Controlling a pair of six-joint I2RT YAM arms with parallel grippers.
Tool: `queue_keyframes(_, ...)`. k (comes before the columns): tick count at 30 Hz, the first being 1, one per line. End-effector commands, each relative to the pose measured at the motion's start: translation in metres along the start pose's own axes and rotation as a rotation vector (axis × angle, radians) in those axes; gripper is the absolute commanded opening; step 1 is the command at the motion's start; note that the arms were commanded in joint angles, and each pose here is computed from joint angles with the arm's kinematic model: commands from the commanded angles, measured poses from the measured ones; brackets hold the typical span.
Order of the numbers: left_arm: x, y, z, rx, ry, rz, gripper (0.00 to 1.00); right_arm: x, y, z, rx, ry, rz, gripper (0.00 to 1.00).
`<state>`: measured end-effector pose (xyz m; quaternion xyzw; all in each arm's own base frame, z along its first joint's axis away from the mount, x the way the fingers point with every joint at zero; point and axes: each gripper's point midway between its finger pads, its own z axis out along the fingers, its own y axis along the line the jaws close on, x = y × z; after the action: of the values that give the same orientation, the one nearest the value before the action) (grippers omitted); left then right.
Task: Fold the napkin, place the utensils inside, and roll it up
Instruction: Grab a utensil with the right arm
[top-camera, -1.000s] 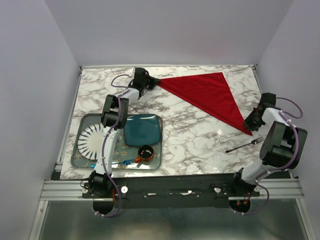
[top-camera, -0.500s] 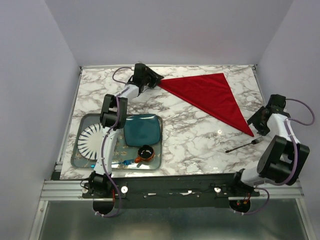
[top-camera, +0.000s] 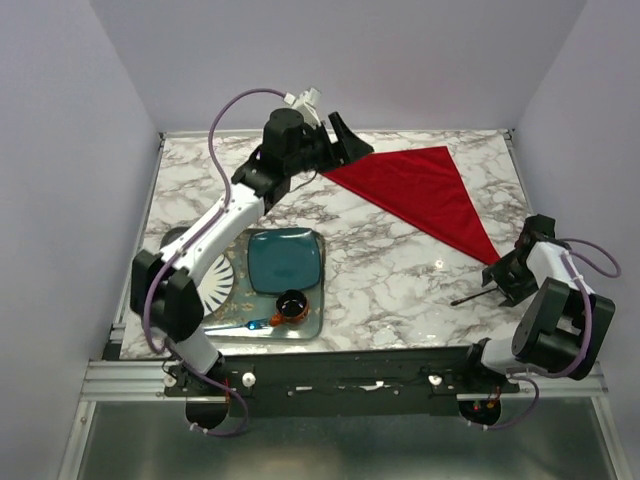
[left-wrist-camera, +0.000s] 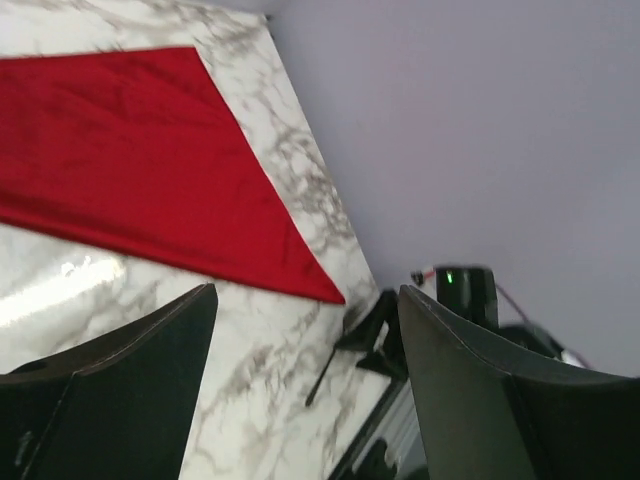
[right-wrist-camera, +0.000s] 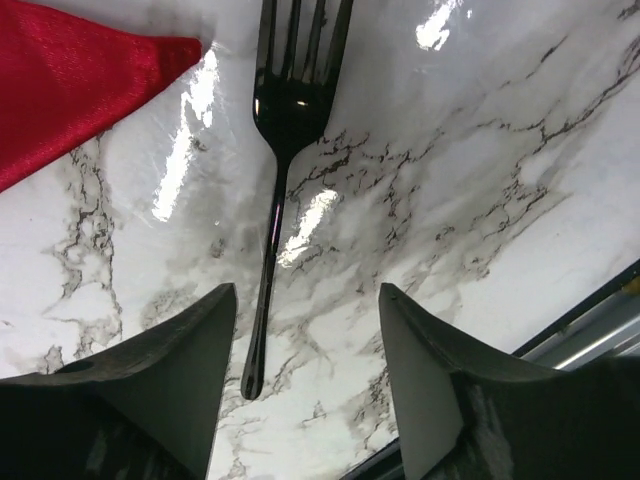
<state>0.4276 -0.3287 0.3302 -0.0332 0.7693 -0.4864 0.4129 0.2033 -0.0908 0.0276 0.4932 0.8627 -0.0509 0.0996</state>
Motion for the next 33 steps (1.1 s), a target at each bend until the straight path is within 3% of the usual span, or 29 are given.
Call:
queue_keyframes(1,0.047,0.062,-0.048,-0.215,0.09,0.164,0.81,0.003,-0.01,0.0,0.048,-0.015,0.065,0.63)
queue_keyframes(4,0.06,0.061,-0.069,-0.224,0.147,0.204,0.79,0.007,-0.011,0.006,0.072,0.011,0.099,0.6)
queue_keyframes(5,0.067,0.063,-0.068,-0.227,0.172,0.213,0.78,0.009,-0.009,0.011,0.074,0.031,0.107,0.55)
queue_keyframes(9,0.081,0.064,-0.059,-0.196,0.233,0.199,0.75,0.012,0.0,0.017,0.056,0.06,0.161,0.53)
queue_keyframes(18,0.089,0.063,-0.053,-0.178,0.255,0.201,0.75,0.006,0.001,0.025,0.093,0.063,0.219,0.46)
queue_keyframes(25,0.09,0.061,-0.052,-0.165,0.259,0.194,0.74,0.019,-0.011,0.025,0.13,0.045,0.334,0.26)
queue_keyframes(30,0.087,0.054,-0.057,-0.148,0.245,0.196,0.74,0.031,-0.024,0.022,0.143,0.022,0.394,0.01)
queue_keyframes(33,0.085,0.05,-0.06,-0.135,0.23,0.202,0.74,0.016,-0.031,0.003,0.13,-0.078,0.358,0.0)
